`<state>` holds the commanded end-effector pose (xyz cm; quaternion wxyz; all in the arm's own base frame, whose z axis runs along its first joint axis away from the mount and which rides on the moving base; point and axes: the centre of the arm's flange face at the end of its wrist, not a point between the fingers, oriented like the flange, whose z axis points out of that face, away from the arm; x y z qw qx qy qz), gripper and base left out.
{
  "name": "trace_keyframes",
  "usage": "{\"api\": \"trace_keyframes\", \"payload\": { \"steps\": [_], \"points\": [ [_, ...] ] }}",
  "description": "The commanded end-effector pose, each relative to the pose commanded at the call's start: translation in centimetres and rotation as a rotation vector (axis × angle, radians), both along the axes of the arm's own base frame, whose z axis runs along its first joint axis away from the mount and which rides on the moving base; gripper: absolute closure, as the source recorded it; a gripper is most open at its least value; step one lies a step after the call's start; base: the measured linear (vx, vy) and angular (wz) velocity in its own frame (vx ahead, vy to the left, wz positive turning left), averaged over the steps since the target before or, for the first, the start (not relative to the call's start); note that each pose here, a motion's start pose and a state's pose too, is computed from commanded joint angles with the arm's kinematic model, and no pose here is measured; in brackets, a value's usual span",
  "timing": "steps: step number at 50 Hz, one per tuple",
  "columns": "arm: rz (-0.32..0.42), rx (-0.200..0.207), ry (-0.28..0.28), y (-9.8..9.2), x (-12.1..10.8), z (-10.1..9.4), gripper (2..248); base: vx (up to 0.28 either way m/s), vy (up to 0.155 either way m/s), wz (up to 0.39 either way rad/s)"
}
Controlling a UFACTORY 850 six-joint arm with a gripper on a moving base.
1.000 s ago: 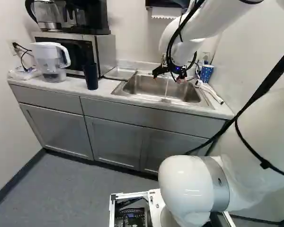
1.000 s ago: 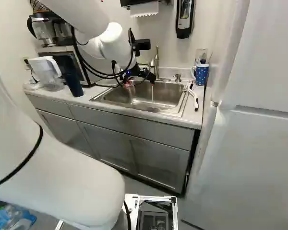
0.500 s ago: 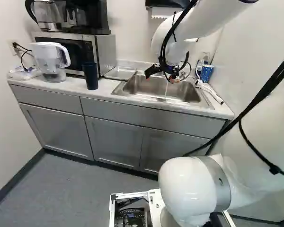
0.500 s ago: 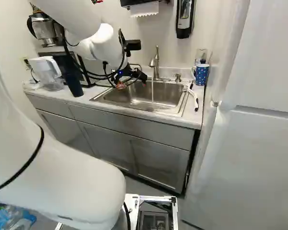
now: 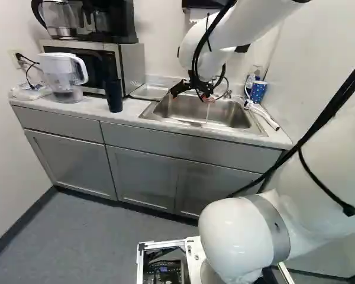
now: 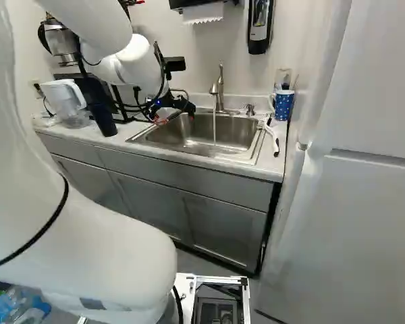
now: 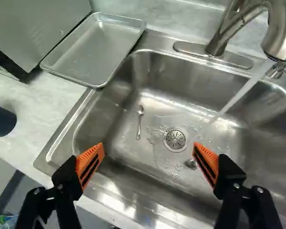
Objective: Rinse the cup and place it in the tray
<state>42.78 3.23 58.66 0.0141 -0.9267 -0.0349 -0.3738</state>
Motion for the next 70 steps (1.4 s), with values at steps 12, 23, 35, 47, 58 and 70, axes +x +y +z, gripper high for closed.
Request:
{"api": "trace_keyframes", "payload": {
  "steps": [12,23,35,47,58,70],
  "points": [
    [0.043,0.000,0.002,1.9,0.4,0.0,3,0.000,0.000,0.000],
    [0.082,0.000,0.003,3.7,0.8,0.1,3,0.000,0.000,0.000],
    [0.123,-0.001,0.004,5.6,1.2,0.1,3,0.000,0.000,0.000],
    [0.164,-0.001,0.005,7.6,1.4,0.1,3,0.000,0.000,0.000],
    [0.202,-0.001,0.006,9.4,1.5,0.2,3,0.000,0.000,0.000],
    [0.241,-0.001,0.007,11.3,1.7,0.2,3,0.000,0.000,0.000]
  ]
}}
